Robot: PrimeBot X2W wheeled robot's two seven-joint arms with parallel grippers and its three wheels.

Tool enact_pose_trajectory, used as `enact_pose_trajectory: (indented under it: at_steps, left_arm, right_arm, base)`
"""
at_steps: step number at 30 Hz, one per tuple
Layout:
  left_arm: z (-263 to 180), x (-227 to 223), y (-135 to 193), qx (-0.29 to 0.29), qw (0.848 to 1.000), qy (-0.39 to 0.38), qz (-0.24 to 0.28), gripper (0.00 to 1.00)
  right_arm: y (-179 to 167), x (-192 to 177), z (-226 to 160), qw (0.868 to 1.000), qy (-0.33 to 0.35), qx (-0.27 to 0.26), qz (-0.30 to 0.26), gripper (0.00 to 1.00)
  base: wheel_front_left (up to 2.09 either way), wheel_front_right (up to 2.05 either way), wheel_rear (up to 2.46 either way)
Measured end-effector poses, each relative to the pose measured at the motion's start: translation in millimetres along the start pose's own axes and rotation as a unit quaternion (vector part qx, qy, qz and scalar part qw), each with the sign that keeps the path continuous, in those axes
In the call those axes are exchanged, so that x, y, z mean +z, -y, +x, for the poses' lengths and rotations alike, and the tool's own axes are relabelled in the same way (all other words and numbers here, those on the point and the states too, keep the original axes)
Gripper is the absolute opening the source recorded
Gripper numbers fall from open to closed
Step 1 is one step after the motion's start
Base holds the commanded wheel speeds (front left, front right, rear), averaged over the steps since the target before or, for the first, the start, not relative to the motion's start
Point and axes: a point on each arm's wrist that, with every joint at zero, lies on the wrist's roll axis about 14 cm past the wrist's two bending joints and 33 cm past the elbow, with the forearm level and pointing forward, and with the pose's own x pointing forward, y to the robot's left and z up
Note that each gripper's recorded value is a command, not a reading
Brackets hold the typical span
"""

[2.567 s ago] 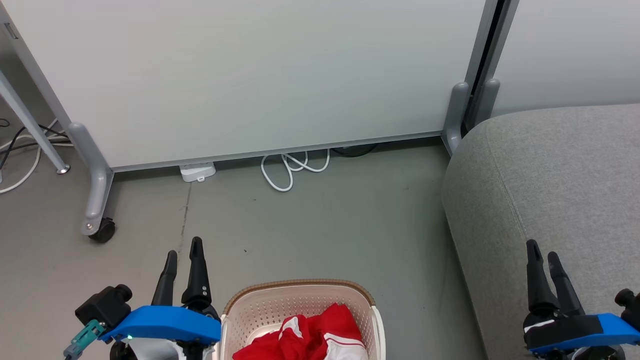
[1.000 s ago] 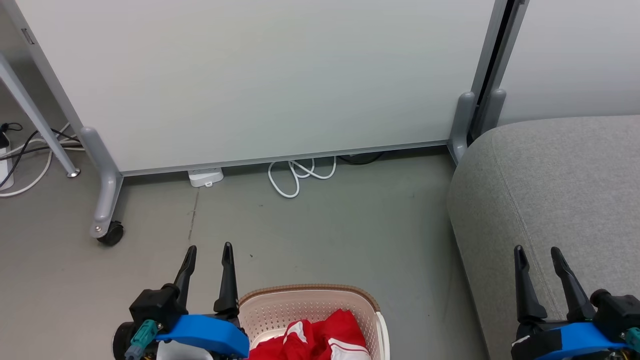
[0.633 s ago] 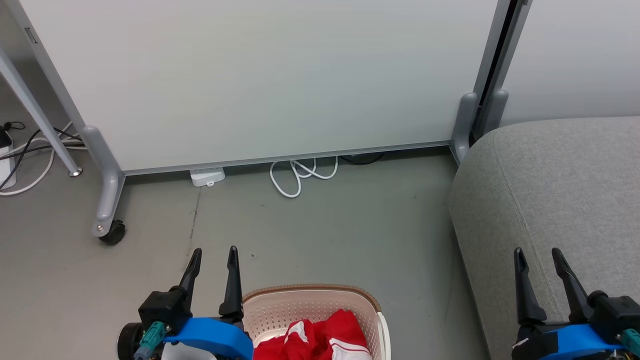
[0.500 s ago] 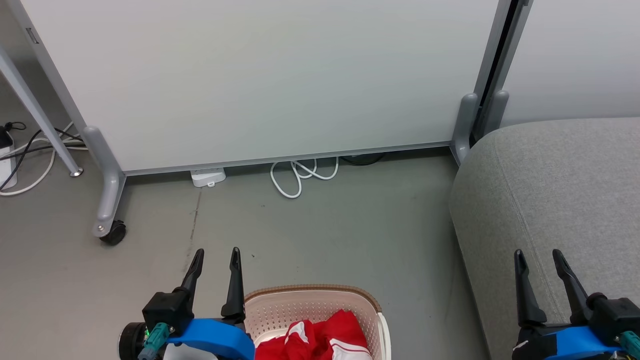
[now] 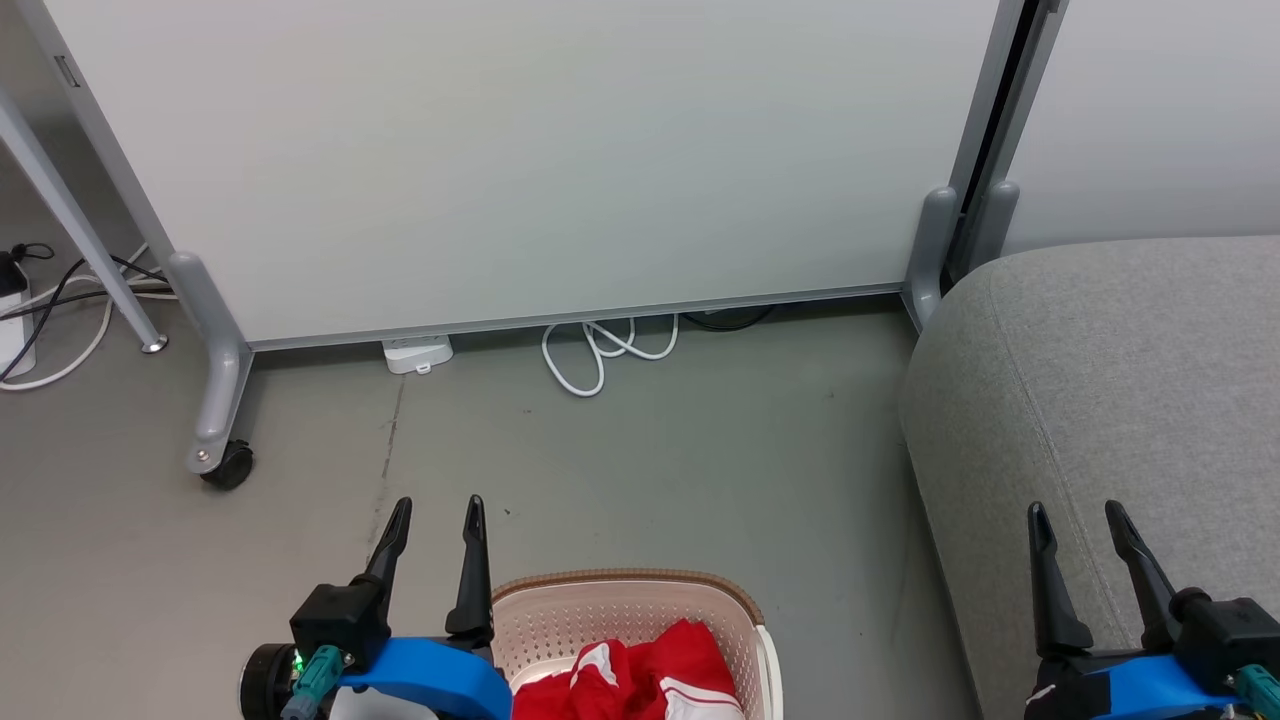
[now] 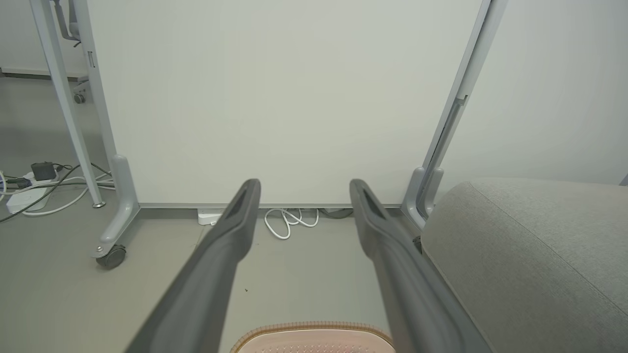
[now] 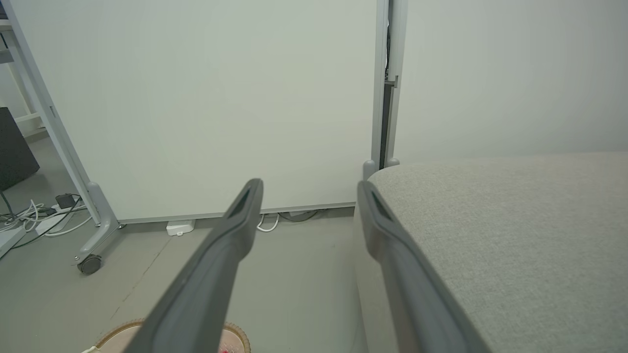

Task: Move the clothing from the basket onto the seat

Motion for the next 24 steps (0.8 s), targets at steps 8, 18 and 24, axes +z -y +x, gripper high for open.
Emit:
enact_pose_trajectory:
  at_steps: [8,18,24]
  left_arm:
    - [-0.1,-1.2,-1.1,0.002,1.000,-0.002,-0.001,1.00]
    - [1.0,-4.2,-0.4,0.000,1.000,-0.007,-0.001,1.00]
    - [2.9,-9.7,0.2,-0.002,1.000,-0.015,0.001,1.00]
  right_arm:
    - [-0.7,-1.2,0.1,1.000,0.000,0.001,0.001,1.00]
    - [-1.4,-3.4,-0.2,1.000,-0.004,0.002,0.002,1.00]
    - [-0.9,-6.0,-0.3,1.000,-0.007,0.001,0.003,1.00]
  base:
    - [0.00,0.00,0.00]
    - [0.00,0.00,0.00]
    - [0.00,0.00,0.00]
